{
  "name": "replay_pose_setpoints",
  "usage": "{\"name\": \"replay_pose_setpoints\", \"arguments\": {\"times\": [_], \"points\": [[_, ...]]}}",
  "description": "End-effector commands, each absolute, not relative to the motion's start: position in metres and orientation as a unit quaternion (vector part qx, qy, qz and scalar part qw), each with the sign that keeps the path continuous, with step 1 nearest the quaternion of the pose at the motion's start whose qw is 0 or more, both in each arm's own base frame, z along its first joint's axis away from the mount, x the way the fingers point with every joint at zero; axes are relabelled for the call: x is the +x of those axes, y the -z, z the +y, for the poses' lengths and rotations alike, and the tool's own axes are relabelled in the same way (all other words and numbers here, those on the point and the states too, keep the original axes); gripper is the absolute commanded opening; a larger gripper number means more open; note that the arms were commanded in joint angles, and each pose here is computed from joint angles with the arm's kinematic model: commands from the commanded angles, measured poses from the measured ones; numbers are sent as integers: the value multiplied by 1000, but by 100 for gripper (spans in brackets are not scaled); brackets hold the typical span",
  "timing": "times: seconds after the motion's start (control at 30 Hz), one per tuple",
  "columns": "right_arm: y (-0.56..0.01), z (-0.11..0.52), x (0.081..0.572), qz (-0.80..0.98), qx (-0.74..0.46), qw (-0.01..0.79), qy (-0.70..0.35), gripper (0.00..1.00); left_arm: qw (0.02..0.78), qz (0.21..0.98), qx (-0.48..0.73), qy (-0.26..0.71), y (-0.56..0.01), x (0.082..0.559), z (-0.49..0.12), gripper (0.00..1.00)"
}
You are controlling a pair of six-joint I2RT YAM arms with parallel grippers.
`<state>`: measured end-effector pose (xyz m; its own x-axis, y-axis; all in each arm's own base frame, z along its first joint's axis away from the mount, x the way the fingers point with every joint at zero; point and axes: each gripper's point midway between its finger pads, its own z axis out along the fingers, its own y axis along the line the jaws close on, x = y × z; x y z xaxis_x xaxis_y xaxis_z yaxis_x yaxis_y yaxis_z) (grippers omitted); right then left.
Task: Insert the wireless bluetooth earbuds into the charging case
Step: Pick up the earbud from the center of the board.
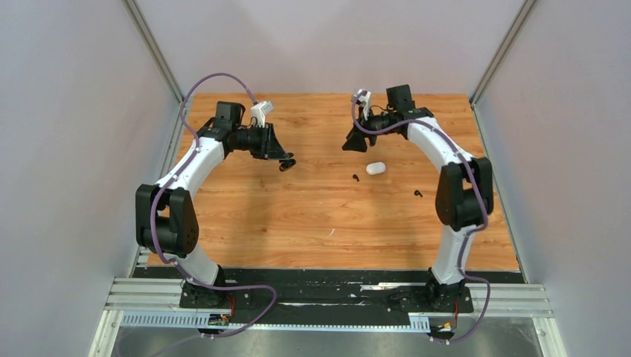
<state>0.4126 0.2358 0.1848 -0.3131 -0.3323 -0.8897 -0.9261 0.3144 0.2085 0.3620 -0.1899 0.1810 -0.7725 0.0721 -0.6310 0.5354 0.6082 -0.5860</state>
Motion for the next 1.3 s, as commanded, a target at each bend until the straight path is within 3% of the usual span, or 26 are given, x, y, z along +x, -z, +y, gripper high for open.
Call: {"name": "replay_pose_setpoints", "arguments": {"times": [0.0,0.2,0.6,0.9,1.27], "points": [[-131,234,396,686,-536,300,-390,49,311,838,187,407,-198,364,-189,0],[-69,207,413,680,-649,252,-230,41,313,839,188,404,-197,363,-188,0],[-41,224,415,708,-672,181,-119,45,310,841,185,403,-192,367,-189,0],[-36,216,419,726,-668,152,-67,48,309,840,184,405,-192,370,-190,0],[-28,209,411,756,-641,115,-68,41,307,841,182,407,-191,370,-190,0]]}}
